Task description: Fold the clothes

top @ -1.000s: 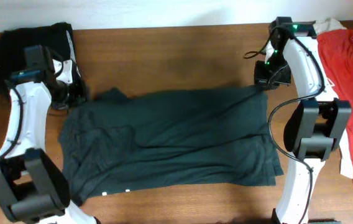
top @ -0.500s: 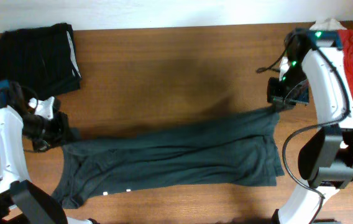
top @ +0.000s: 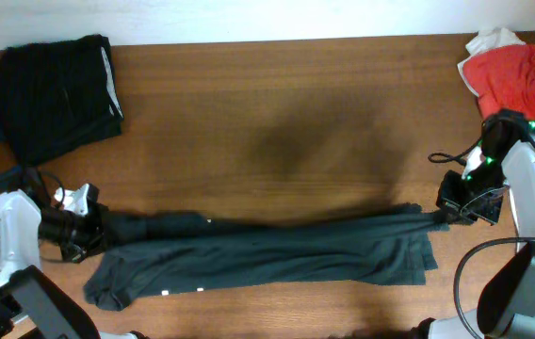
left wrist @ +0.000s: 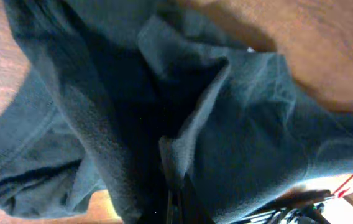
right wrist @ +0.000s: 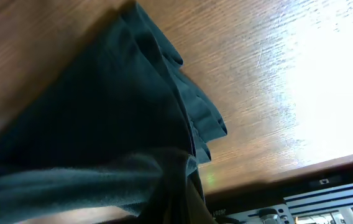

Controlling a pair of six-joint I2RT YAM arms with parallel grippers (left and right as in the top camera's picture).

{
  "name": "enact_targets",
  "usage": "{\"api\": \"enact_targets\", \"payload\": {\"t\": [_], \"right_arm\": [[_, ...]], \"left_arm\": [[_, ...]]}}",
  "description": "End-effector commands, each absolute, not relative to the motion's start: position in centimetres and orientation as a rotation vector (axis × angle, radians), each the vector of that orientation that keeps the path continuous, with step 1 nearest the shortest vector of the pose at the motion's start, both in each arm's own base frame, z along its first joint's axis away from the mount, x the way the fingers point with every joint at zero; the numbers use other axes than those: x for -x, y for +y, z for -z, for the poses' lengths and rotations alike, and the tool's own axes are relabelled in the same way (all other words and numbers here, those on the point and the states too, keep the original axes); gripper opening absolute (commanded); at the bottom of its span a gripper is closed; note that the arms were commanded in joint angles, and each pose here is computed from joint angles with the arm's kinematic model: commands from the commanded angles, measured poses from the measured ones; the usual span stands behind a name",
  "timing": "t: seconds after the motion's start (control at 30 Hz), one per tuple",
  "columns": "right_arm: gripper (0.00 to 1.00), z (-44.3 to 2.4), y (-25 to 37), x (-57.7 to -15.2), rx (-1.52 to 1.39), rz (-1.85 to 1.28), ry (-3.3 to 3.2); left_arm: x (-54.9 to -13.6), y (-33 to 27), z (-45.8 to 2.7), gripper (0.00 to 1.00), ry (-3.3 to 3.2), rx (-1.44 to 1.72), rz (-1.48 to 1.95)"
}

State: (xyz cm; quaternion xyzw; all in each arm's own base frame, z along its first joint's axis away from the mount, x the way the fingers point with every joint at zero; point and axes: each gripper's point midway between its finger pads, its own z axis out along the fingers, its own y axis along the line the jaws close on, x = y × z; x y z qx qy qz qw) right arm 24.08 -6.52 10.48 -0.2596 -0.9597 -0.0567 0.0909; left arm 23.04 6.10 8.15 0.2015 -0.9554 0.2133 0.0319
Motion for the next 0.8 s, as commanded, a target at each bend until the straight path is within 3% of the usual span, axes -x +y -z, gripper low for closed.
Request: {"api": "enact_targets", "payload": {"t": [0.0, 0.03, 0.07, 0.1, 0.13, 0.17, 0.23, 0.3, 0.37, 0.53, 0.73, 0.77], "right_arm": [[0.25, -10.5, -6.5, -23.8, 0.802, 0.175, -2.841], [0.56, -10.5, -6.5, -23.7, 0.801, 0.175, -2.836], [0.65, -10.5, -6.4, -23.6, 0.801, 0.176, -2.830], [0.99, -10.5, -6.5, -23.7, 0.802, 0.175, -2.834], [0.99, -10.5, -6.6, -23.7, 0.806, 0.176, -2.837], [0.99, -10.5, -6.8, -23.9, 0.819, 0.176, -2.844], [0.99, -10.4, -6.9, -25.2, 0.849, 0.239, -2.886], [0.99, -10.5, -6.5, -27.1, 0.885, 0.362, -2.940], [0.99, -10.1, -7.0, -26.9, 0.908, 0.356, -2.935], [0.99, -4.7, -5.7, -23.7, 0.899, 0.356, -2.840], [1.00, -0.6, -3.6, -21.3, 0.930, 0.444, -2.754], [0.94, -0.3, -3.1, -20.9, 0.925, 0.472, -2.740]], "left_arm": [[-22.0, 5.9, -7.8, 0.01, -2.935, -0.609, -0.643], [-22.0, 5.9, -7.8, 0.10, -2.934, -0.610, -0.644], [-22.1, 5.8, -7.9, 0.11, -2.933, -0.615, -0.652], [-22.0, 5.9, -7.8, 0.19, -2.924, -0.642, -0.638], [-22.1, 5.9, -7.8, 0.21, -2.924, -0.644, -0.638], [-22.1, 5.9, -7.8, 0.77, -2.923, -0.647, -0.638], [-22.7, 6.3, -7.8, 0.97, -2.953, -0.646, -0.631], [-24.0, 7.0, -9.0, 0.99, -2.993, -0.679, -0.614], [-25.1, 5.5, -11.4, 0.94, -3.031, -0.593, -0.655], [-27.3, -3.6, -12.2, 0.99, -3.132, -0.024, -0.641], [-27.5, -5.0, -12.2, 0.99, -3.141, 0.062, -0.637], [-27.6, -5.0, -12.2, 0.99, -3.143, 0.063, -0.638]]}}
